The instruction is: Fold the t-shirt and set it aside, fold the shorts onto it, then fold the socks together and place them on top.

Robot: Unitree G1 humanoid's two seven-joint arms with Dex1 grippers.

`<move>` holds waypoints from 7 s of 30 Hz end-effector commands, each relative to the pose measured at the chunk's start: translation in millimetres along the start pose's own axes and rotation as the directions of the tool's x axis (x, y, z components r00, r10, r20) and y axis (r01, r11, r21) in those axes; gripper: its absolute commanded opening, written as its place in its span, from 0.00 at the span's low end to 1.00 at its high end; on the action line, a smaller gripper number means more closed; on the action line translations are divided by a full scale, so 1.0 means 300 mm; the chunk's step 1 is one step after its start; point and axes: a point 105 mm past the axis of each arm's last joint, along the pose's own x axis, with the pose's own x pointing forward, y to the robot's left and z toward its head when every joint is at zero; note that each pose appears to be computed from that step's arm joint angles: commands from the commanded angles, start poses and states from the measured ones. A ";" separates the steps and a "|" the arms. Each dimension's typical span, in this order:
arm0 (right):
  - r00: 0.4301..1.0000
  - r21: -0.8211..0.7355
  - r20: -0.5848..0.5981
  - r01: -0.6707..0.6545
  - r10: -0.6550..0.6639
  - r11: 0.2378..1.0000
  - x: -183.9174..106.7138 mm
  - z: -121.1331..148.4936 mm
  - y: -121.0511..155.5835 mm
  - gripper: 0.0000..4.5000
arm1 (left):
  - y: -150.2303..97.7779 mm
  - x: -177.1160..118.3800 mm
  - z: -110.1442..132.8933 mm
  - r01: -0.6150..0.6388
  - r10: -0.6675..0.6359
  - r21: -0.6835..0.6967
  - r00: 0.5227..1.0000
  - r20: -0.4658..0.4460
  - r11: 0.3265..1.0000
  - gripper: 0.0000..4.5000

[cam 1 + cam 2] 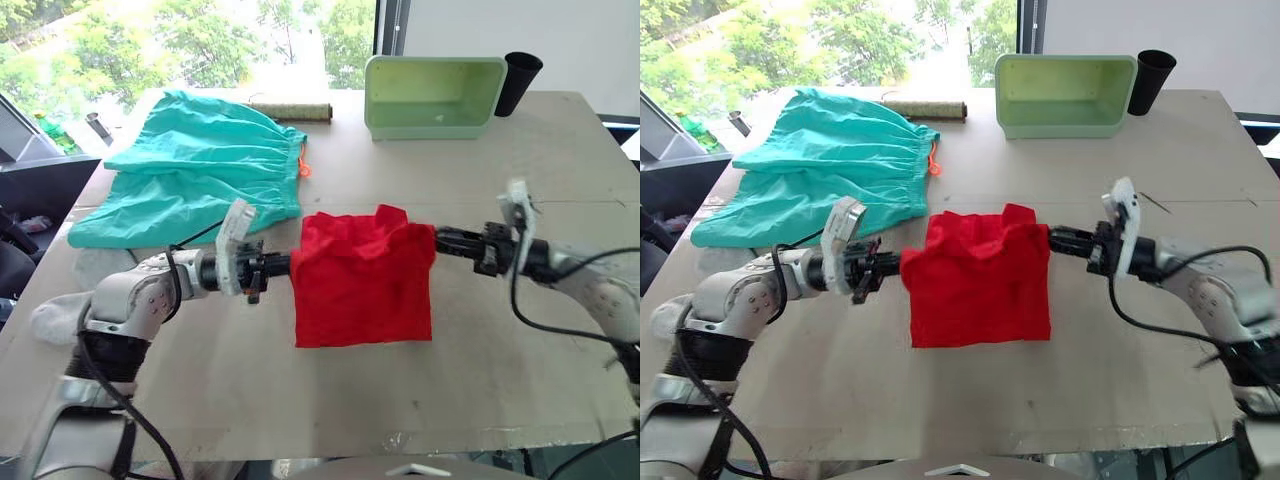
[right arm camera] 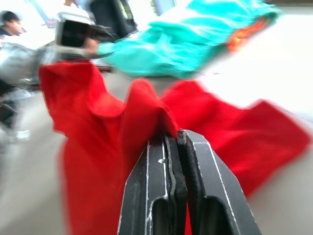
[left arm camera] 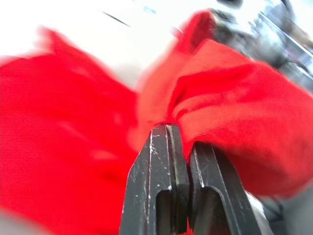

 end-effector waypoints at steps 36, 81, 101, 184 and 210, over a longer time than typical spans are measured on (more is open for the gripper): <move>0.992 -0.287 -0.012 0.119 -0.128 0.951 0.116 0.001 -0.097 0.99 | 0.286 0.005 -0.003 -0.594 0.580 -0.329 0.801 -0.151 0.734 0.00; 0.942 0.207 -0.303 0.209 -0.140 0.956 -0.211 -0.235 0.208 0.00 | 0.036 0.056 -0.144 -0.320 0.292 -0.094 0.928 -0.232 0.943 0.90; 0.947 -0.046 -0.219 0.233 -0.237 0.971 -0.197 -0.223 0.153 0.00 | 0.222 -0.040 -0.117 -0.700 0.691 -0.193 0.713 -0.123 0.688 1.00; 0.963 -0.385 -0.262 -0.047 -0.061 0.922 -0.091 -0.229 -0.030 0.99 | -0.066 0.275 -0.241 0.195 0.059 0.619 0.929 -0.365 0.760 1.00; 0.958 0.403 -0.288 0.129 -0.009 0.906 -0.162 -0.268 0.063 0.99 | -0.123 0.195 -0.129 0.232 -0.049 0.640 0.956 -0.291 0.732 1.00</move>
